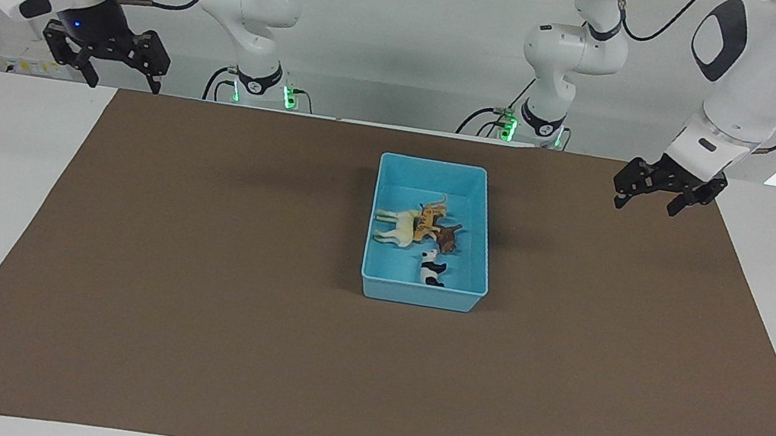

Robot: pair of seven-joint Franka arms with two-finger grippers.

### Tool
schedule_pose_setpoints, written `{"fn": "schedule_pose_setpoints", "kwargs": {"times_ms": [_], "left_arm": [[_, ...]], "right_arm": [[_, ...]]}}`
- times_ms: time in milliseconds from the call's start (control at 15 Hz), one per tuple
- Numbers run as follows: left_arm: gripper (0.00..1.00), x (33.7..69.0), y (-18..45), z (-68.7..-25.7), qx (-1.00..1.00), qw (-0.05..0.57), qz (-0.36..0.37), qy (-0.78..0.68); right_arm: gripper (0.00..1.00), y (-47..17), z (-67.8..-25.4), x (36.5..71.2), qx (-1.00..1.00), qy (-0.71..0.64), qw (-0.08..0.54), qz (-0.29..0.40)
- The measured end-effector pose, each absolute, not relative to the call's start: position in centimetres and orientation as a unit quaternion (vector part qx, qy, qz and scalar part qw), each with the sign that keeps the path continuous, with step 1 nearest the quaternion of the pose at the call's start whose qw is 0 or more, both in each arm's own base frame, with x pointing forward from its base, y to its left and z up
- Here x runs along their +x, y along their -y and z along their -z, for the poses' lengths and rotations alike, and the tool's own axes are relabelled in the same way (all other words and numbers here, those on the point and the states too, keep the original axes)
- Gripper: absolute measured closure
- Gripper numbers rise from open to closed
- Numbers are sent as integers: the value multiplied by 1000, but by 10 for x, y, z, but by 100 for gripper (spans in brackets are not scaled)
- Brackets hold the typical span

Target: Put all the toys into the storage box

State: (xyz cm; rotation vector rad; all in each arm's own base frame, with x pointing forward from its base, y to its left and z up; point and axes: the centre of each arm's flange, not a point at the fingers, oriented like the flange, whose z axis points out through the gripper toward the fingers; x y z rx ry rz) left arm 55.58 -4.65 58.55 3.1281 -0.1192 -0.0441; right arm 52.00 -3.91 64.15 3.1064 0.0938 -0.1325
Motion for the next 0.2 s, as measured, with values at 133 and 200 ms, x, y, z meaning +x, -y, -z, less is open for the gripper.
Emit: {"fn": "schedule_pose_setpoints", "kwargs": {"times_ms": [133, 200], "left_arm": [[0, 556, 47, -586, 999, 5, 14, 38], [0, 556, 47, -586, 999, 5, 14, 38]], "right_arm": [[0, 39, -640, 520, 998, -29, 15, 44], [0, 39, -640, 520, 998, -29, 15, 44]]}}
